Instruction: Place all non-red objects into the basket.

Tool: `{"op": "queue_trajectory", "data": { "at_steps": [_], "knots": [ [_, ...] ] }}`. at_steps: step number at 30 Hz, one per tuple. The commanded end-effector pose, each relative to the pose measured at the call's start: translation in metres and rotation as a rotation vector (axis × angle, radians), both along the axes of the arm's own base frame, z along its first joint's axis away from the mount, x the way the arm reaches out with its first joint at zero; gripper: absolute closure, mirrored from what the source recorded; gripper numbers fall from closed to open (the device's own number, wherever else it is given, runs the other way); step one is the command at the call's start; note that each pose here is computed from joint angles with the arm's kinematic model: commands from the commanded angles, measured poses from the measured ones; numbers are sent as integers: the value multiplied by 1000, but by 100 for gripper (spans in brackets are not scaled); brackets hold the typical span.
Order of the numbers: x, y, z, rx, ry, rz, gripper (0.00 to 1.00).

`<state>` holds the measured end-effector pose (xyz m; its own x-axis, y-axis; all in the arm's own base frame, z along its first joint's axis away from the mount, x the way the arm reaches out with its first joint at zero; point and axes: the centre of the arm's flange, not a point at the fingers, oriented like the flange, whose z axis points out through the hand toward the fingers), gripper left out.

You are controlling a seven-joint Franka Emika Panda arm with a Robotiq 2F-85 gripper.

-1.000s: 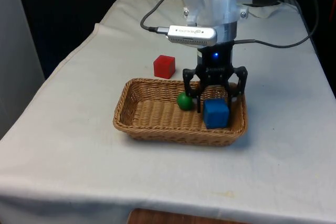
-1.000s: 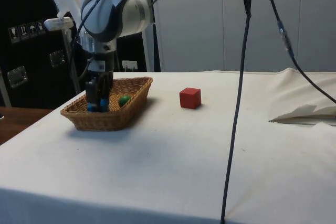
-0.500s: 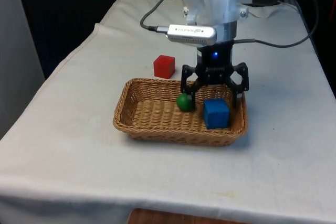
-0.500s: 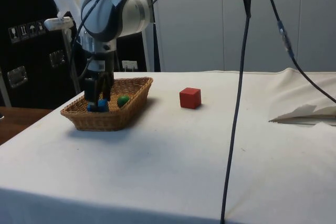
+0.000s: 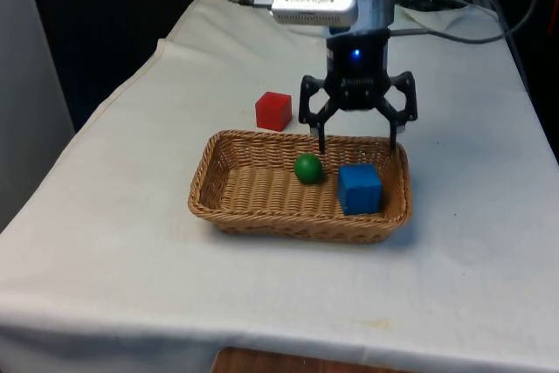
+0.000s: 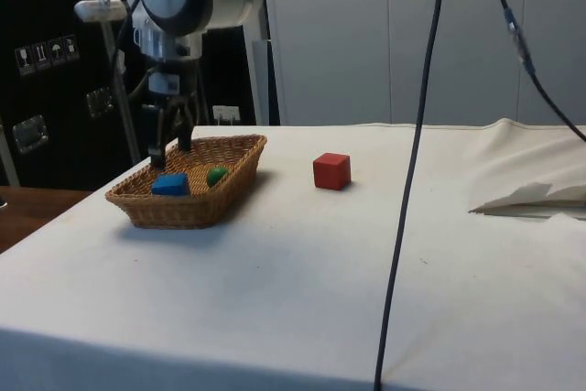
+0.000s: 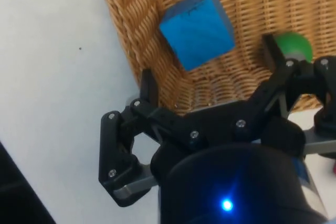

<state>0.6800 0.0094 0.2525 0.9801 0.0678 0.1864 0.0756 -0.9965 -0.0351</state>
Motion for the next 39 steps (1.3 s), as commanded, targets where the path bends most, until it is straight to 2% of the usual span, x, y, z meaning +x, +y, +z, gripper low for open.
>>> {"op": "queue_trajectory", "data": {
  "at_steps": [1, 4, 11, 12, 13, 21, 22, 28, 29, 32, 36, 38, 39],
  "knots": [
    [-3, -1, 5, -5, 3, -12, 0],
    [-4, -1, 7, 7, -1, -10, 0],
    [-19, -4, 26, 13, -1, -32, 0],
    [-16, -4, 23, 21, -4, -27, 0],
    [-21, -5, 27, 15, -2, -34, 0],
    [-40, -8, 39, 38, 2, -34, 0],
    [-44, -10, 41, 31, -1, -36, 0],
    [-65, -11, 52, 43, -2, -32, 0],
    [-61, -11, 50, 50, 4, -32, 0],
    [-78, -11, 58, 48, -1, -30, 0],
    [-90, -12, 64, 54, -1, -28, 0],
    [-91, -12, 63, 62, 8, -27, 0],
    [-96, -12, 66, 56, 0, -28, 0]
  ]
}}
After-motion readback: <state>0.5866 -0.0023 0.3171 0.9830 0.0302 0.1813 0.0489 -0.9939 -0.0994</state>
